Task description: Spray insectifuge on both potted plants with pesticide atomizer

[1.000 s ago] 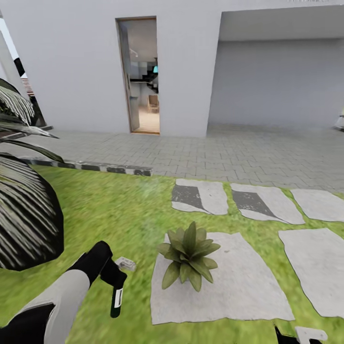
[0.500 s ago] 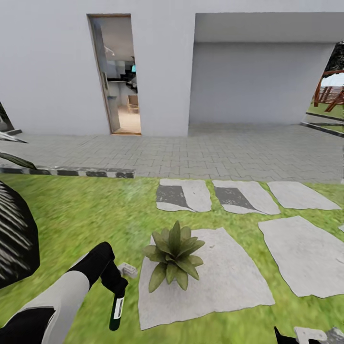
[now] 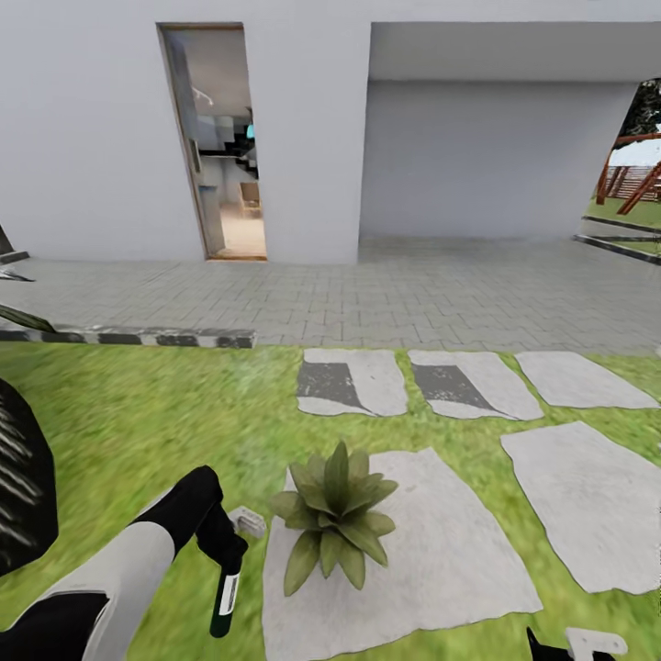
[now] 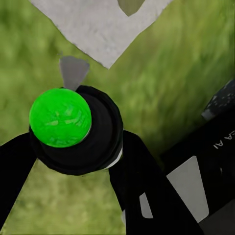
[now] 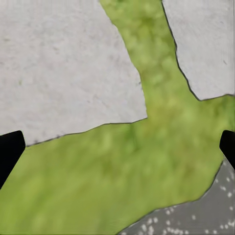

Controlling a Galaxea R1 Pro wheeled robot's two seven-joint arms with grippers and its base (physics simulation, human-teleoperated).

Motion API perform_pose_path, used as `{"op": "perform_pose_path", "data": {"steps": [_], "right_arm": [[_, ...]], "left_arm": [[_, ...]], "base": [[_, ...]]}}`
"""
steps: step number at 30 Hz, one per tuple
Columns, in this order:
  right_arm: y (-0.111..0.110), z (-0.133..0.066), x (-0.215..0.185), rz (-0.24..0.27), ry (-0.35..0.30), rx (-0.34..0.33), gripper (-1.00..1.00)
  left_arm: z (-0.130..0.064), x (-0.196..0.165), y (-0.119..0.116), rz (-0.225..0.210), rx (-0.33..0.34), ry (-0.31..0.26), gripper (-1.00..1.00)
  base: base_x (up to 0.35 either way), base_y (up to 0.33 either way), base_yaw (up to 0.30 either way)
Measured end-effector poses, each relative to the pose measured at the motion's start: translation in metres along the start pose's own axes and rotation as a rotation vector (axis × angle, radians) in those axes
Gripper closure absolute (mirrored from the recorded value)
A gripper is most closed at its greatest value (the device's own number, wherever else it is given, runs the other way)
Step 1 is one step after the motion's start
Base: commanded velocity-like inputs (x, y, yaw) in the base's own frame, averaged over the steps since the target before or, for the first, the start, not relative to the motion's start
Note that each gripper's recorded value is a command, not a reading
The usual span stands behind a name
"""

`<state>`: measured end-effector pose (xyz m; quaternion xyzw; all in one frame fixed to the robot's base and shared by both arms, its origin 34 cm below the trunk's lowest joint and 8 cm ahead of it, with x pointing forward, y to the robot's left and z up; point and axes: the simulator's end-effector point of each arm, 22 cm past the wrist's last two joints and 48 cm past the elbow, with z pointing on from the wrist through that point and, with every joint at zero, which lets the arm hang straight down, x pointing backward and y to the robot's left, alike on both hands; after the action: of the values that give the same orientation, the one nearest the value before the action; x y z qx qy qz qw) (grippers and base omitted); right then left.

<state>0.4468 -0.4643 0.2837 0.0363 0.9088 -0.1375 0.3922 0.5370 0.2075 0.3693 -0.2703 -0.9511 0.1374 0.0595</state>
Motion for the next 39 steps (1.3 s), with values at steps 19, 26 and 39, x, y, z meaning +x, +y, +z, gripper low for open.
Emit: {"op": "perform_pose_path", "data": {"steps": [19, 26, 39], "right_arm": [[0.017, -0.001, 0.01, 0.015, 0.021, -0.036, -1.0], [0.018, -0.001, 0.011, 0.016, 0.022, -0.037, -1.0], [0.018, -0.001, 0.011, 0.015, 0.023, -0.038, -1.0]], "left_arm": [[0.022, 0.07, 0.044, 0.052, -0.085, 0.118, 1.0], [0.023, 0.067, 0.042, 0.06, -0.087, 0.115, 1.0], [0.045, 0.092, 0.044, 0.049, -0.12, 0.147, 1.0]], "base": [[0.106, 0.024, -0.042], [0.242, 0.091, 0.0], [0.004, 0.001, 0.0]]}}
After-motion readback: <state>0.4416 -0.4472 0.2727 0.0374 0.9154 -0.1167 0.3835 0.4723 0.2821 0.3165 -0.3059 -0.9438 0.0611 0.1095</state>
